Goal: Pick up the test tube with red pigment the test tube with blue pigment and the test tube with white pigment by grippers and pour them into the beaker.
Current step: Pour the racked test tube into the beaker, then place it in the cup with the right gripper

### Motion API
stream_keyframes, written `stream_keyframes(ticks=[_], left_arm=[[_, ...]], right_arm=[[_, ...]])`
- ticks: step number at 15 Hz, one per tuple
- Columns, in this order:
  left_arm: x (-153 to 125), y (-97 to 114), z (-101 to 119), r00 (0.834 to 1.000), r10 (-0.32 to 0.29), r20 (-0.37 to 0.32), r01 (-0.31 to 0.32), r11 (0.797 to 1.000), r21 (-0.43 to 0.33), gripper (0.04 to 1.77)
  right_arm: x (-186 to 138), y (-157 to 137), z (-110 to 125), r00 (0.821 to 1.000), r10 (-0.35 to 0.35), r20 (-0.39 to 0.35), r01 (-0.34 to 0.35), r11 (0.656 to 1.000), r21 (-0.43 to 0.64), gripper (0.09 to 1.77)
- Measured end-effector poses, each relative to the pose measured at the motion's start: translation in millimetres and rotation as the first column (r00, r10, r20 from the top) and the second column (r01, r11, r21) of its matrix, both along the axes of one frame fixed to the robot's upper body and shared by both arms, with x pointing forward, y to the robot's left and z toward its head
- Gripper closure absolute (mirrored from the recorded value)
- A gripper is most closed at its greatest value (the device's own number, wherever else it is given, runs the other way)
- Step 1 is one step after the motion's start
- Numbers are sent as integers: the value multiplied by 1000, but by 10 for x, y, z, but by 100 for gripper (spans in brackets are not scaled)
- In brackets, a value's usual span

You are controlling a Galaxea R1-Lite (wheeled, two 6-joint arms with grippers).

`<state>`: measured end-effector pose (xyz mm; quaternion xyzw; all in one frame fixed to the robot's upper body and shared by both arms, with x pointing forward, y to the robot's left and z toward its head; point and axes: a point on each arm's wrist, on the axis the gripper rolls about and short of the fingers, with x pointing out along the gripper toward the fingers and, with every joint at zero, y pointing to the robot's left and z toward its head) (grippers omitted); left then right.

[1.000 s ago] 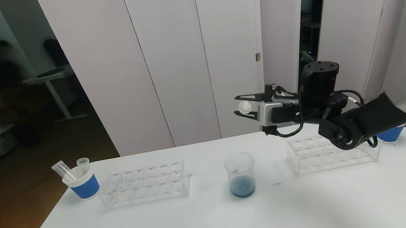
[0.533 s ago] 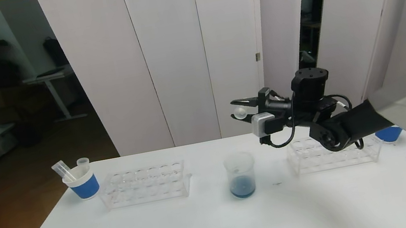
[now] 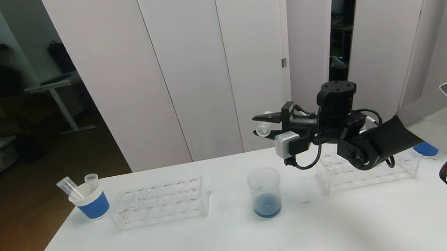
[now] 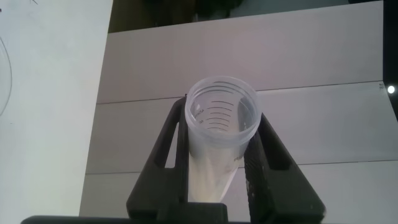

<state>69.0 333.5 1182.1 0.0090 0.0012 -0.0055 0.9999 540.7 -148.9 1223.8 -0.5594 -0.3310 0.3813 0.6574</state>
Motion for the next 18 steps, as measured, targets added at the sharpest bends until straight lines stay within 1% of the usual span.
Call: stream_keyframes(ticks=[7,13,18], left_arm=[[0,0,0,1000,0,0,0,1000,0,6],[0,0,0,1000,0,0,0,1000,0,6],[0,0,0,1000,1,0,-1,1000,0,6]], right_arm=[[12,30,-13,999,16,51,-15,1000,-23,128],[31,40,0,994,31,107,-26,999,-44,128],[42,52,17,990,40,135,-32,998,-54,128]])
